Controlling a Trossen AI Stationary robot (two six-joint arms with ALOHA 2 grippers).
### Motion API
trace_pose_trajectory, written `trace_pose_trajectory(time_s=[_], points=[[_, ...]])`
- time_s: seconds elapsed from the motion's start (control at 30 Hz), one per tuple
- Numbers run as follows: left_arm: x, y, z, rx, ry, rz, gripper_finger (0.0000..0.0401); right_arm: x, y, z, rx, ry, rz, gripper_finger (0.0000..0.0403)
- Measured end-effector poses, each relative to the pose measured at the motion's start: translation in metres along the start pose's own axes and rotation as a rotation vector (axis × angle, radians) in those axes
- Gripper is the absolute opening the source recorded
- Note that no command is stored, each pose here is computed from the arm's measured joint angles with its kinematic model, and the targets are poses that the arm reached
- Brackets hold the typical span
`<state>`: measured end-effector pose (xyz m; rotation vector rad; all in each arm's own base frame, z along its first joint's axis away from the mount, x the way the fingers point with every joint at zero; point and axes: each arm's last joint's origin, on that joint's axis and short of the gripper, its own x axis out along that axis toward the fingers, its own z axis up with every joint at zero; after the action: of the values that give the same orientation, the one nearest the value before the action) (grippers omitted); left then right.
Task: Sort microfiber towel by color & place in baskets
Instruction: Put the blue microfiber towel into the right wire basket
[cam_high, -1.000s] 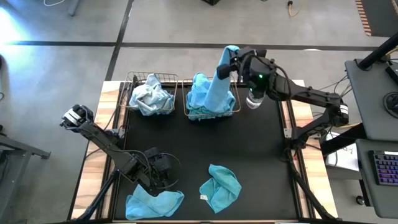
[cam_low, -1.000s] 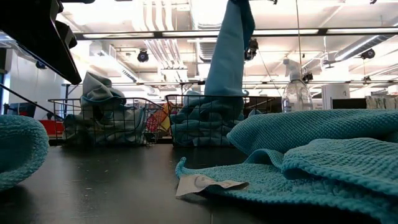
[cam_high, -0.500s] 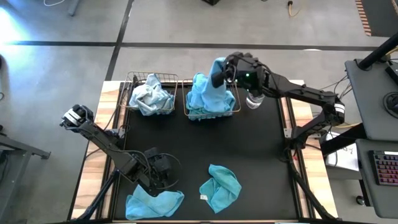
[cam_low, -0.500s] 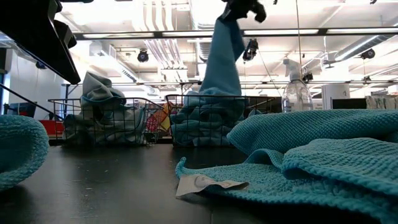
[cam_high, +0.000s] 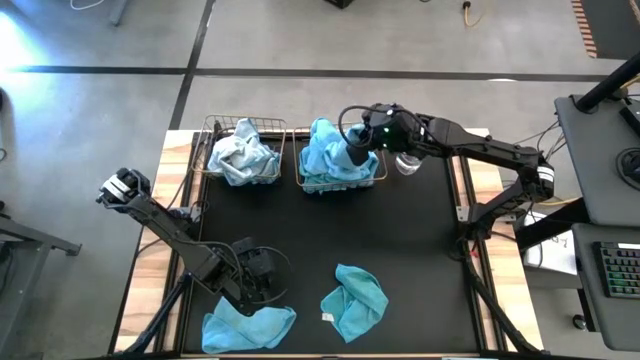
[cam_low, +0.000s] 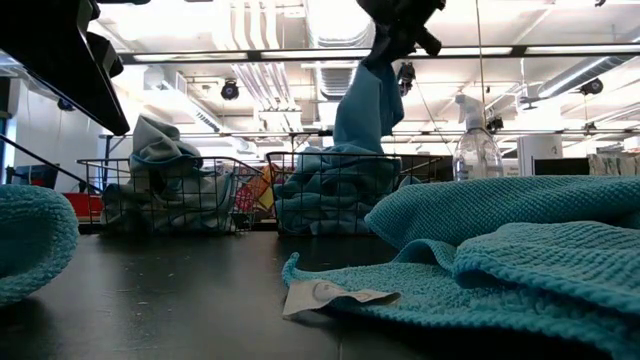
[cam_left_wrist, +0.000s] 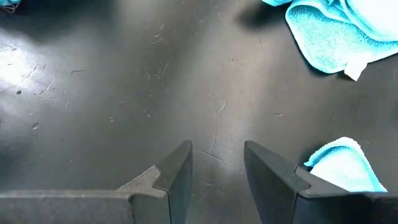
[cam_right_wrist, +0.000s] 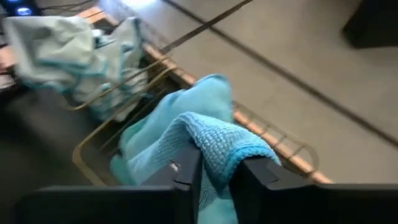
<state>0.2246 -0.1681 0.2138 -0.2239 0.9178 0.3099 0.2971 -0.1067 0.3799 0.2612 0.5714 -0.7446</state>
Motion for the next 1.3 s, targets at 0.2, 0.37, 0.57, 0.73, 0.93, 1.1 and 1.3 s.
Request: trace_pose_trajectory(time_s=[0.2, 0.37, 0.57, 0.73, 0.93, 1.1, 1.3], points=[[0.000, 0.000, 0.000, 0.000, 0.000, 0.000, 0.0130, 0.000, 0.002, -0.004, 0.039, 0.070, 0.097, 0.0111], [0.000, 0.000, 0.000, 0.000, 0.000, 0.000, 0.0130, 0.000, -0.003, -0.013, 0.111, 0.166, 0.054, 0.0130], [0.000, 0.000, 0.000, 0.000, 0.000, 0.000, 0.0130, -0.001, -0.009, -0.016, 0.107, 0.163, -0.090, 0.0132], [0.000, 0.000, 0.000, 0.000, 0.000, 0.000, 0.0130, 0.001, -0.011, -0.012, 0.091, 0.086, -0.188, 0.0132], [0.000, 0.000, 0.000, 0.000, 0.000, 0.000, 0.0130, 0.009, -0.008, -0.005, 0.051, 0.050, -0.098, 0.0132], [0.000, 0.000, 0.000, 0.025, 0.000, 0.000, 0.0130, 0.027, -0.007, 0.002, 0.046, 0.023, -0.053, 0.0132], [0.000, 0.000, 0.000, 0.025, 0.000, 0.000, 0.0130, 0.063, -0.009, 0.006, 0.080, 0.049, -0.089, 0.0132]])
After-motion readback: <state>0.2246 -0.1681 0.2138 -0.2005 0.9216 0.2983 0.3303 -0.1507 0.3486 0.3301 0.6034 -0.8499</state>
